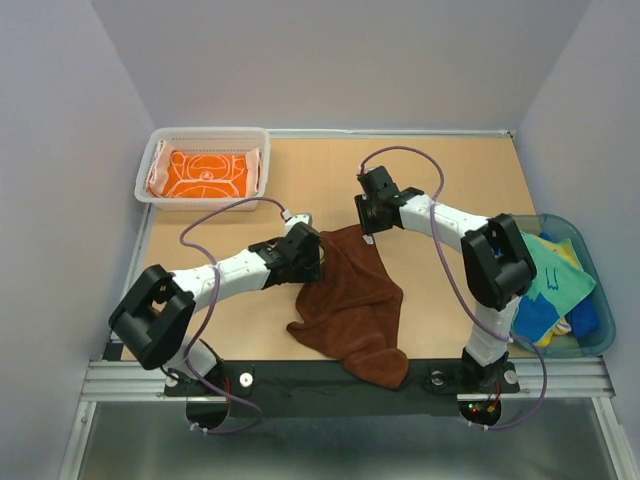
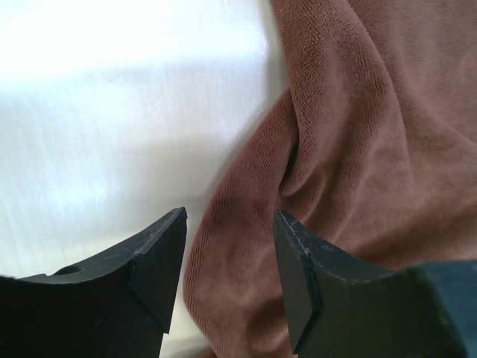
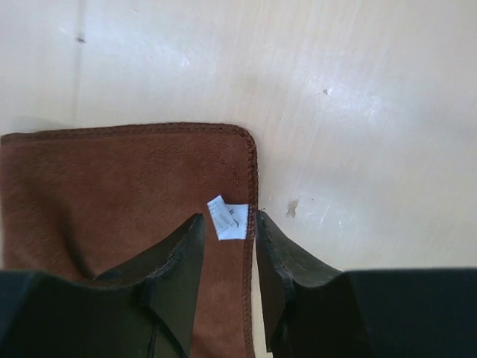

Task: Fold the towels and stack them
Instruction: Flatten out the crumpled towel

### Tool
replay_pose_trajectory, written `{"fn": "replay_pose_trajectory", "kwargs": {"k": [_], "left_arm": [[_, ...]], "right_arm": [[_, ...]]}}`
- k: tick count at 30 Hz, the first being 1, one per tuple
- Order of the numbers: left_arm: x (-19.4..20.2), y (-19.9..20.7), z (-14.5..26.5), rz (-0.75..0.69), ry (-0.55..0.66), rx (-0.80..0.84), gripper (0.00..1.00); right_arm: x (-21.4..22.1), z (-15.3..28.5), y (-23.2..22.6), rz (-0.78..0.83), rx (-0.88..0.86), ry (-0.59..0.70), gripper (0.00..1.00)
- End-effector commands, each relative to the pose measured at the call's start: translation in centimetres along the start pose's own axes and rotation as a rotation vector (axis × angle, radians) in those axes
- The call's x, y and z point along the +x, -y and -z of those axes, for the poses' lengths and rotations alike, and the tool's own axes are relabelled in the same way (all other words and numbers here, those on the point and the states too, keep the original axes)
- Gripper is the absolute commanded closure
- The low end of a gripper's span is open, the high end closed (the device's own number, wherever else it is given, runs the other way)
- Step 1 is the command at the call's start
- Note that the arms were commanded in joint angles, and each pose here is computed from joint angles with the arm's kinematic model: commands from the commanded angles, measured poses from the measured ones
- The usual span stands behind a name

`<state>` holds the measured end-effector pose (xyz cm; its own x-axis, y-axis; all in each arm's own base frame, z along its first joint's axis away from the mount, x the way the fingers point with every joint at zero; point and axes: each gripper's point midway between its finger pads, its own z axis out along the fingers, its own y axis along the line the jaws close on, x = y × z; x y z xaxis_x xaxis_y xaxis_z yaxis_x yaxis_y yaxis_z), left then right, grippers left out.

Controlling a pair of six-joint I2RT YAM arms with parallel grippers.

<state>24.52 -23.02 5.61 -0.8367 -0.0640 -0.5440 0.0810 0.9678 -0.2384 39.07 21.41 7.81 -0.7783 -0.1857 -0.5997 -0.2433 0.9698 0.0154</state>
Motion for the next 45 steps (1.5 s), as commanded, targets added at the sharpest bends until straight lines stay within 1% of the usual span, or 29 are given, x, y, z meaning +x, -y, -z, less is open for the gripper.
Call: {"fn": "replay_pose_trajectory", "kwargs": {"k": [1,8,12,15,16,17,18,19,20,21,23,24,26,27,28,30,31,32,33,34,35,36,37,38,41,42,43,44,45], "left_arm": [[-1.5,0.8,-0.6,-0.04,0.033,0.005,0.4],[-1.3,1.0,-1.9,-0.068,0.013,-0.008,0.43],[-0.8,0.9,-2.6,-0.077,-0.012,-0.02,0.46],[-0.3,0.6,-3.2,-0.084,-0.029,-0.035,0.52],[-0.1,0.3,-3.5,-0.089,-0.036,-0.05,0.55],[0.0,0.1,-3.6,-0.091,-0.039,-0.06,0.62],[0.1,-0.2,-3.6,-0.096,-0.045,-0.077,0.65],[0.1,-0.6,-3.8,-0.105,-0.045,-0.101,0.69],[-0.5,-0.6,-3.7,-0.107,-0.032,-0.111,0.81],[-0.6,-1.1,-3.5,-0.116,-0.036,-0.138,0.86],[-2.8,-1.2,-2.8,-0.122,0.017,-0.177,0.95],[-3.5,-2.2,-2.2,-0.138,0.033,-0.232,1.0],[-6.4,-1.7,-0.9,-0.129,0.098,-0.247,1.0],[-7.3,-2.5,-0.1,-0.137,0.12,-0.291,1.0],[-8.2,-2.6,0.6,-0.136,0.14,-0.317,1.0],[-10.1,-2.7,2.5,-0.132,0.177,-0.373,1.0],[-11.0,-3.0,3.4,-0.119,0.217,-0.413,1.0],[-11.9,-2.2,4.5,-0.116,0.248,-0.411,0.94],[-11.8,-1.6,5.1,-0.121,0.261,-0.414,0.79],[-10.5,-0.3,6.0,-0.167,0.264,-0.41,0.74],[-9.7,0.7,6.2,-0.182,0.262,-0.392,0.71],[-8.3,1.2,5.9,-0.179,0.249,-0.38,0.63],[-6.4,2.2,5.5,-0.2,0.209,-0.344,0.59],[-4.8,1.8,4.5,-0.19,0.18,-0.333,0.51],[-2.7,0.8,4.0,-0.16,0.142,-0.302,0.37],[-2.7,1.1,4.4,-0.152,0.145,-0.278,0.35],[-2.7,2.3,5.4,-0.147,0.153,-0.193,0.34],[-3.3,3.5,6.2,-0.127,0.174,-0.126,0.29],[-2.8,3.6,6.4,-0.12,0.17,-0.083,0.25]], "right_arm": [[-2.5,-1.8,-0.2,0.0,0.006,0.064,0.6],[-0.7,-4.6,-0.3,-0.004,0.017,0.012,0.6],[0.6,-5.2,-0.3,-0.004,0.014,-0.012,0.61],[1.6,-5.4,0.2,-0.004,0.021,-0.031,0.74],[1.9,-5.1,0.6,-0.009,0.025,-0.033,0.84],[1.9,-4.9,0.8,-0.016,0.027,-0.03,0.89],[2.0,-4.7,1.1,-0.02,0.031,-0.028,0.98],[2.0,-4.2,1.9,-0.034,0.041,-0.021,0.99],[1.9,-3.8,2.3,-0.041,0.048,-0.015,0.99],[1.7,-3.3,2.6,-0.049,0.054,-0.004,0.99],[0.9,-1.8,3.6,-0.069,0.074,0.033,0.99],[0.7,-1.3,4.1,-0.076,0.088,0.047,0.99],[0.1,0.2,4.5,-0.091,0.089,0.079,0.99],[-0.1,0.6,4.7,-0.099,0.097,0.091,0.99],[-0.8,1.7,4.9,-0.11,0.098,0.123,0.99],[-0.9,2.7,5.2,-0.129,0.11,0.146,0.99],[-1.0,3.2,5.6,-0.14,0.12,0.161,0.99],[-1.1,3.7,5.6,-0.149,0.123,0.17,0.99],[-1.7,4.8,5.7,-0.158,0.119,0.201,0.99],[-1.3,5.0,5.9,-0.157,0.124,0.2,0.99],[-1.3,5.3,6.1,-0.162,0.128,0.207,0.99],[-1.3,5.5,6.2,-0.167,0.131,0.213,0.99],[-1.0,5.8,6.3,-0.168,0.133,0.218,0.99],[-0.8,5.8,6.4,-0.17,0.134,0.214,0.99],[0.2,5.5,6.4,-0.165,0.133,0.193,0.99],[0.5,5.5,6.4,-0.163,0.132,0.19,0.99],[1.0,5.5,6.5,-0.158,0.133,0.18,0.99],[1.2,5.5,6.6,-0.157,0.134,0.177,0.99],[1.6,5.4,6.7,-0.154,0.14,0.171,0.99]]}}
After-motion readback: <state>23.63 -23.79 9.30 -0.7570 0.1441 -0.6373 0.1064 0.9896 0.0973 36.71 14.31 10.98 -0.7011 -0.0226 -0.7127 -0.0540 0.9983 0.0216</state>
